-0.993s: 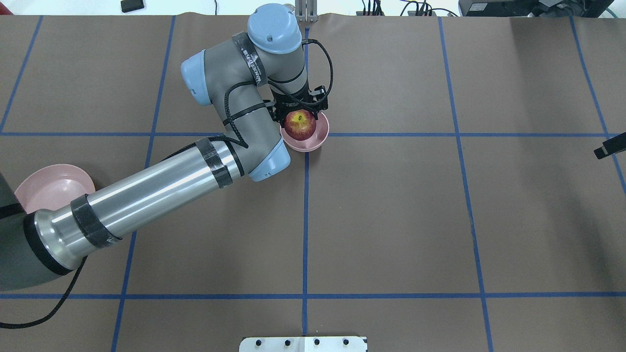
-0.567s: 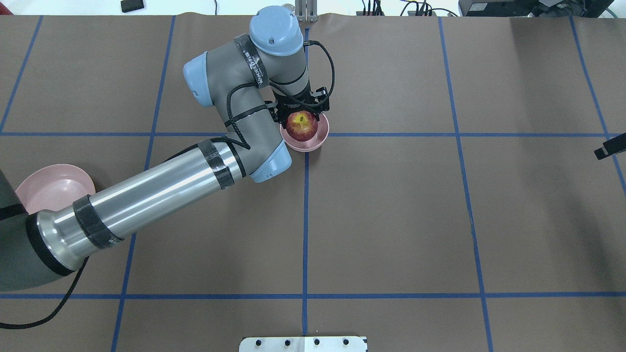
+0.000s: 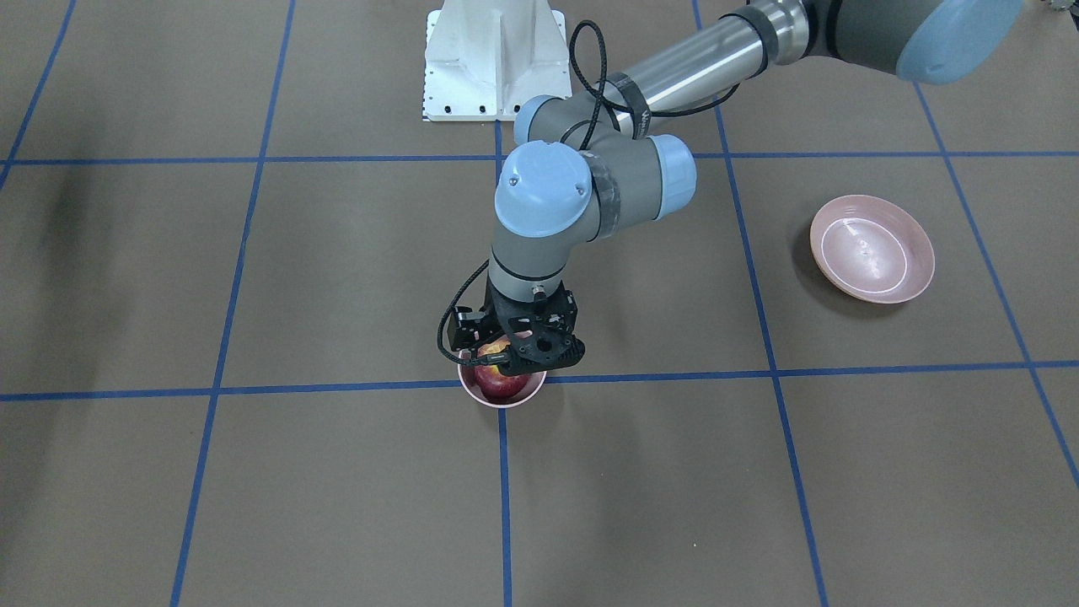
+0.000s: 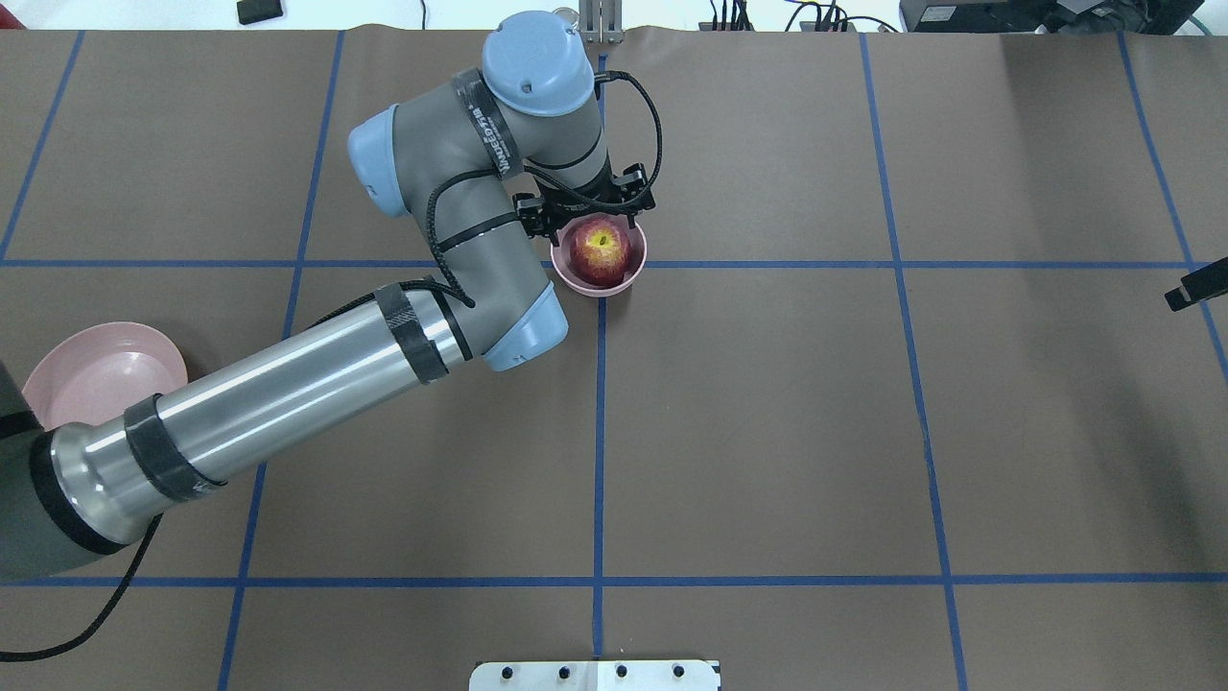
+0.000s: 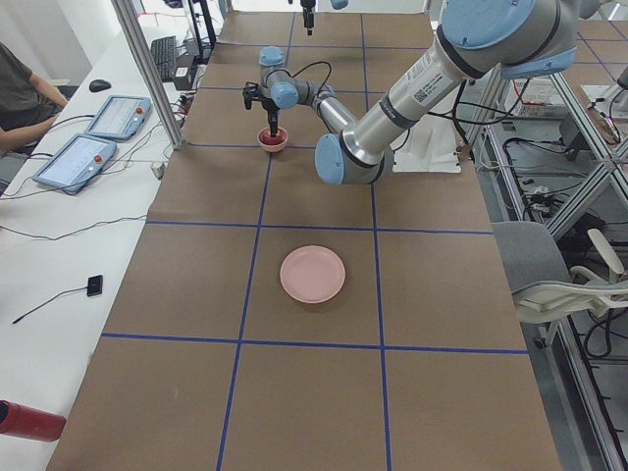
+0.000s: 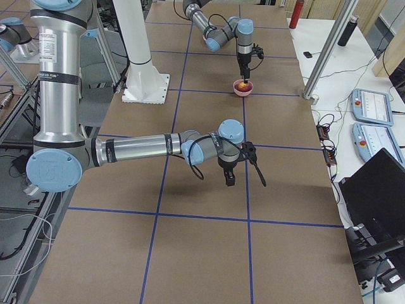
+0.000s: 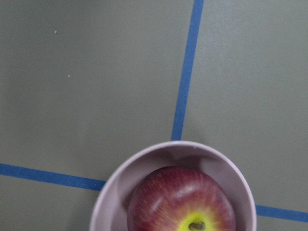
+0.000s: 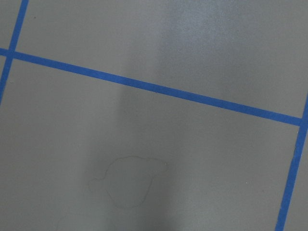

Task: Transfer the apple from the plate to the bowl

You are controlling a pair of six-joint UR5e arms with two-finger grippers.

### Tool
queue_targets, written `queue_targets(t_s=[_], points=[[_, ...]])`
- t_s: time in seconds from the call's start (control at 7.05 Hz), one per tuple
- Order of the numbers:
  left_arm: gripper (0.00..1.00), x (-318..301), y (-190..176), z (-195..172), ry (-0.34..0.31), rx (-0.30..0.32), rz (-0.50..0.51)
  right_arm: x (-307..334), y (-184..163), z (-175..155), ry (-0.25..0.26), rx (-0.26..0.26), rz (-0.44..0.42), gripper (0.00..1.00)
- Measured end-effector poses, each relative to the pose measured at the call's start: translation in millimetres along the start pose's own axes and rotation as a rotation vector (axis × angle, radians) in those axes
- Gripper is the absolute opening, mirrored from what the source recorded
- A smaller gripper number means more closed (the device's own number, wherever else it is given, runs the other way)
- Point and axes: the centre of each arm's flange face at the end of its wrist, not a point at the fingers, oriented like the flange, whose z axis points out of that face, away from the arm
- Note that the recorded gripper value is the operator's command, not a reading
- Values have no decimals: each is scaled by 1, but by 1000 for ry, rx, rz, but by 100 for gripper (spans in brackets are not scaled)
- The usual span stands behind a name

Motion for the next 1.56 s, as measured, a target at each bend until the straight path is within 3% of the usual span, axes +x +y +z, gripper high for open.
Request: queue_targets(t_s=[0.14,0.28,0.57,0.85,0.99,1.28,1.56], points=[[97,-54,-2,-29,0,-13,22,-1,-2,-1,-1,2,-3,99],[97,-128,4,-67,-16,-22,107,-3,-4,-2,0,6,-9,99],[98,-285,11,-132,-104,-13,311,-7,-11,-7,1,20,-17,99],[98,-445,-5,-179,-175,-49,456,-4,-17,-18,10,47,-8,99],[98,-506,-16,-194,-178,-70,493,1,-17,-24,20,60,-1,99],[98,-588,-47,-197,-173,-56,500,11,-11,-36,34,82,15,99],[98,-620,-61,-195,-105,-41,485,22,1,-41,36,86,35,99]])
